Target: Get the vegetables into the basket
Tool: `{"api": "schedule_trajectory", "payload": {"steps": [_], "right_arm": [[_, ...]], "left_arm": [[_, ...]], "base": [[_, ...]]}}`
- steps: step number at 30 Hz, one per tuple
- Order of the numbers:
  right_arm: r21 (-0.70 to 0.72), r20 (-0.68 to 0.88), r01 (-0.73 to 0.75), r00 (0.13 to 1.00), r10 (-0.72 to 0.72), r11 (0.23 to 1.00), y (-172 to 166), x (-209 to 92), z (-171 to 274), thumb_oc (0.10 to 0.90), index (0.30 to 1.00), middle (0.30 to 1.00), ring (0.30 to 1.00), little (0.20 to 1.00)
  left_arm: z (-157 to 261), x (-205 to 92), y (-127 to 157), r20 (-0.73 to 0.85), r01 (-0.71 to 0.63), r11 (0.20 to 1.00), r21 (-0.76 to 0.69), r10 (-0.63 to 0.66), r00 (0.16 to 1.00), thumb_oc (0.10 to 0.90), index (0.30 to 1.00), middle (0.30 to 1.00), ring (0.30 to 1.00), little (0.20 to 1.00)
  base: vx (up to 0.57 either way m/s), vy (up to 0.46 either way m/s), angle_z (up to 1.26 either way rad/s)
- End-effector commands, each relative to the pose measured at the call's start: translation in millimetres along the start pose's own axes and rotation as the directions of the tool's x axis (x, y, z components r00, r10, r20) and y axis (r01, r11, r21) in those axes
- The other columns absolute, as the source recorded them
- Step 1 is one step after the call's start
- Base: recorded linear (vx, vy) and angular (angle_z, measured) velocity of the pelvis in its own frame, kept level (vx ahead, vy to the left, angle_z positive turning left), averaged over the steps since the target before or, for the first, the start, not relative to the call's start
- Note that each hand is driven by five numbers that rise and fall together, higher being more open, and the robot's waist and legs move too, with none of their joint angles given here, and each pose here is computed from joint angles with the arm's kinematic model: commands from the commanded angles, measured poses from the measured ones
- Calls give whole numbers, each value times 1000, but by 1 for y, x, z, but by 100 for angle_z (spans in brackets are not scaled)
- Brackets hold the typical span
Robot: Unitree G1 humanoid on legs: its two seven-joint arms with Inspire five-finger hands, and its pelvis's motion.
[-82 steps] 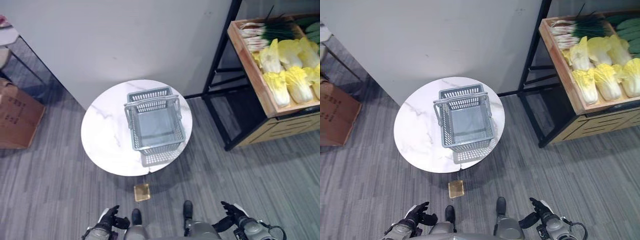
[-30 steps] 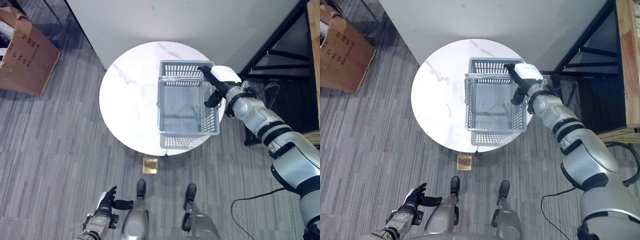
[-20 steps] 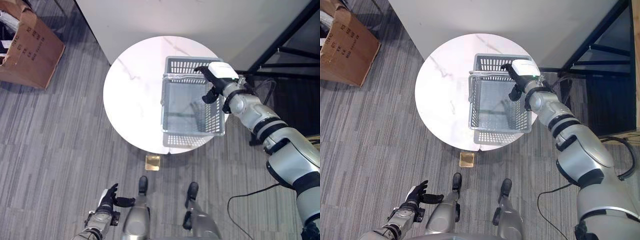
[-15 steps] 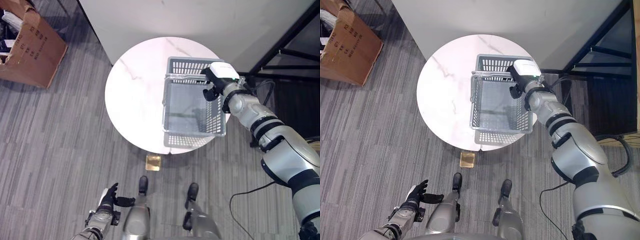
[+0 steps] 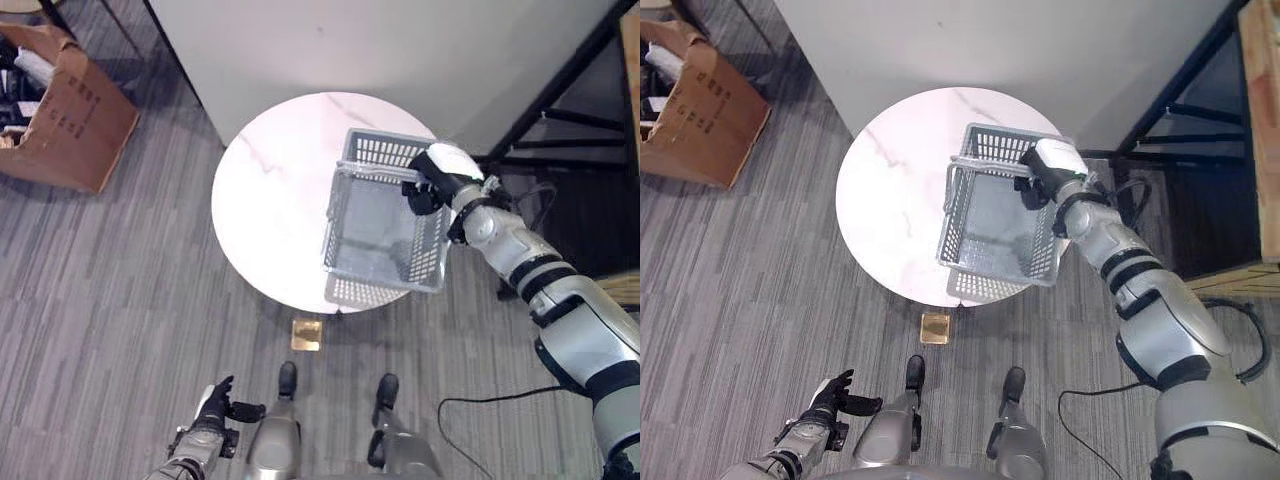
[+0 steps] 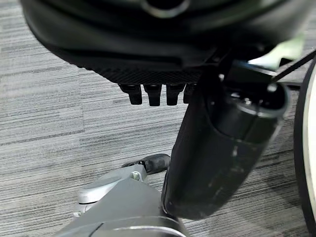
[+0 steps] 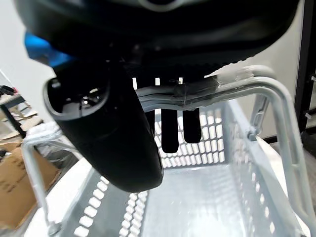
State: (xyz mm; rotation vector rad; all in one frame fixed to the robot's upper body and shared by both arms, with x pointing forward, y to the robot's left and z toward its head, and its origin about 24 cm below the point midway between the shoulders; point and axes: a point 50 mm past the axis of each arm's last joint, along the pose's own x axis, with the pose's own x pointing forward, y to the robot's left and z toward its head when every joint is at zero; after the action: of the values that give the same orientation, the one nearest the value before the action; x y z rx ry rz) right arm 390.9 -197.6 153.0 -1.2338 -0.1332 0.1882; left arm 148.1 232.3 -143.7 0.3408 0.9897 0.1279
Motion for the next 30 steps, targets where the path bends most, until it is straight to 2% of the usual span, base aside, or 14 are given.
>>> {"api": "schedule_trajectory", "payload": {"steps": [1,6,8,17,21,22,23,30], "right_arm": [[149,162,160,970,-183,976,-51,3,30,400,300,300,300,300],[238,262,104,951,-167,966,-49,-13,39,400,300,300,300,300],[279,340,56,928,-154,959,-49,-28,46,400,300,300,300,300],[396,377,-11,914,-151,918,-35,-60,35,400,300,300,300,300],[351,378,-5,916,-137,936,-30,-71,31,400,300,300,300,300],[256,384,9,916,-111,967,-32,-81,27,400,300,300,300,300],[233,380,11,919,-102,972,-31,-85,24,400,300,300,300,300],[251,291,37,950,-112,967,-20,-102,-1,400,300,300,300,300]], "left_arm": [[-36,-8,10,-117,6,996,87,4,993,900,1000,1000,1000,1000],[-49,-12,13,-160,13,997,79,0,987,900,1000,1000,1000,1000],[-58,-15,12,-190,27,997,76,-12,982,900,1000,1000,1000,1000],[-74,-22,6,-241,51,998,44,-39,970,900,1000,1000,1000,1000],[-81,-25,5,-260,59,997,42,-46,965,900,1000,1000,1000,1000],[-84,-26,7,-266,46,998,39,-34,963,900,1000,1000,1000,1000],[-85,-26,8,-266,42,998,40,-30,963,900,1000,1000,1000,1000],[-86,-27,10,-261,37,998,46,-24,965,900,1000,1000,1000,1000]], "base": [[24,0,-11],[12,0,-9],[-6,-9,-9],[3,-4,-3],[9,-3,-15],[-6,-20,-18],[-6,-23,-11],[-8,2,-9]]}}
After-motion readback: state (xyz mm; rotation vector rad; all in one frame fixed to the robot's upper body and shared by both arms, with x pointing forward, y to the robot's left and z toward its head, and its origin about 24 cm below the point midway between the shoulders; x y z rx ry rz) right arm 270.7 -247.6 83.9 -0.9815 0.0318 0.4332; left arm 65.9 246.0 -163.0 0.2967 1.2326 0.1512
